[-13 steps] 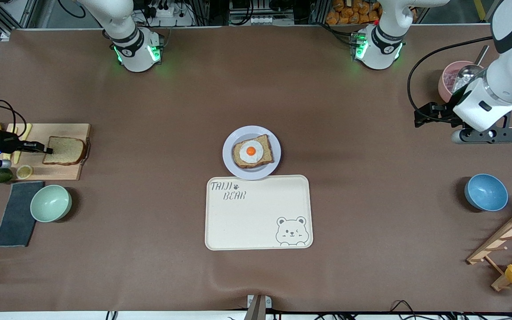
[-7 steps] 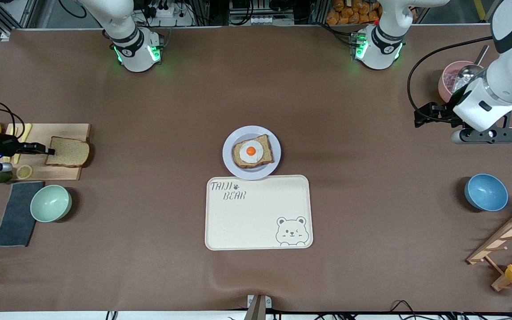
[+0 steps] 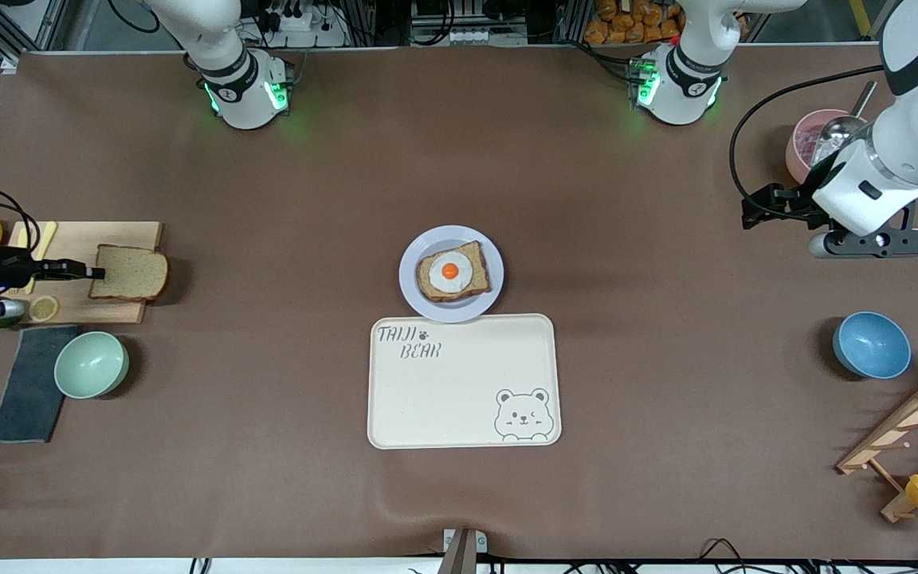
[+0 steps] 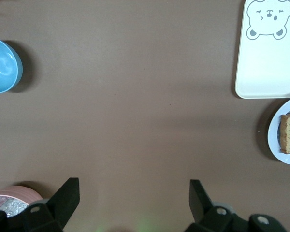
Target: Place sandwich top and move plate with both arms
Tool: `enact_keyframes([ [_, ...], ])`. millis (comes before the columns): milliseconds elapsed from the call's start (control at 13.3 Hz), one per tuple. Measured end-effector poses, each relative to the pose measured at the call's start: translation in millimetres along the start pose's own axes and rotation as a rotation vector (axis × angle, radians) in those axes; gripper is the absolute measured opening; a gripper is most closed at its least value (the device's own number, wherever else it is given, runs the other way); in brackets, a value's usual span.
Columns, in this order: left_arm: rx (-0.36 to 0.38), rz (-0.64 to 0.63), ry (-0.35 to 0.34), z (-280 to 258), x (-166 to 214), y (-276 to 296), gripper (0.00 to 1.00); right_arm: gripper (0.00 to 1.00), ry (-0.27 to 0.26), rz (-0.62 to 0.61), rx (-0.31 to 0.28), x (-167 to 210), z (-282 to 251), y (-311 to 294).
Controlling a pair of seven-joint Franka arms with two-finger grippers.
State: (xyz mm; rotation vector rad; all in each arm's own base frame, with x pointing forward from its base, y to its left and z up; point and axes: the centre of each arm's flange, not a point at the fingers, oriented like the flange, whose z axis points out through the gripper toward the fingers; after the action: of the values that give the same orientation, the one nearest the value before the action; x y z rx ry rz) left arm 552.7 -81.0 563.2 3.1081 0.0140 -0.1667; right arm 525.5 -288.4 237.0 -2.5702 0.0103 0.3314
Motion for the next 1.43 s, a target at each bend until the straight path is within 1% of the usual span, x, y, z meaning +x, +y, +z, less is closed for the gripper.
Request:
enact_keyframes([
  [226,0.0,0.0,0.0,0,0,0,1.0,0.07,0.004,-0.041,0.034,20,4,-33],
  [452,0.0,0.0,0.0,0,0,0,1.0,0.07,0.025,-0.087,0.096,46,19,-79],
  [603,0.0,0.0,0.0,0,0,0,1.0,0.07,0.017,-0.122,0.117,62,33,-113],
  [754,0.0,0.0,0.0,0,0,0,1.0,0.07,-0.007,-0.126,0.112,74,45,-148],
  [980,0.0,0.0,0.0,0,0,0,1.0,0.07,-0.039,-0.159,0.079,88,57,-214],
  [1206,0.0,0.0,0.0,0,0,0,1.0,0.07,-0.073,-0.194,0.051,93,74,-284],
  [1357,0.0,0.004,0.0,0,0,2,1.0,0.07,-0.09,-0.22,0.041,94,87,-317],
  [1432,0.0,0.006,0.0,0,0,3,1.0,0.07,-0.09,-0.234,0.035,95,95,-329],
])
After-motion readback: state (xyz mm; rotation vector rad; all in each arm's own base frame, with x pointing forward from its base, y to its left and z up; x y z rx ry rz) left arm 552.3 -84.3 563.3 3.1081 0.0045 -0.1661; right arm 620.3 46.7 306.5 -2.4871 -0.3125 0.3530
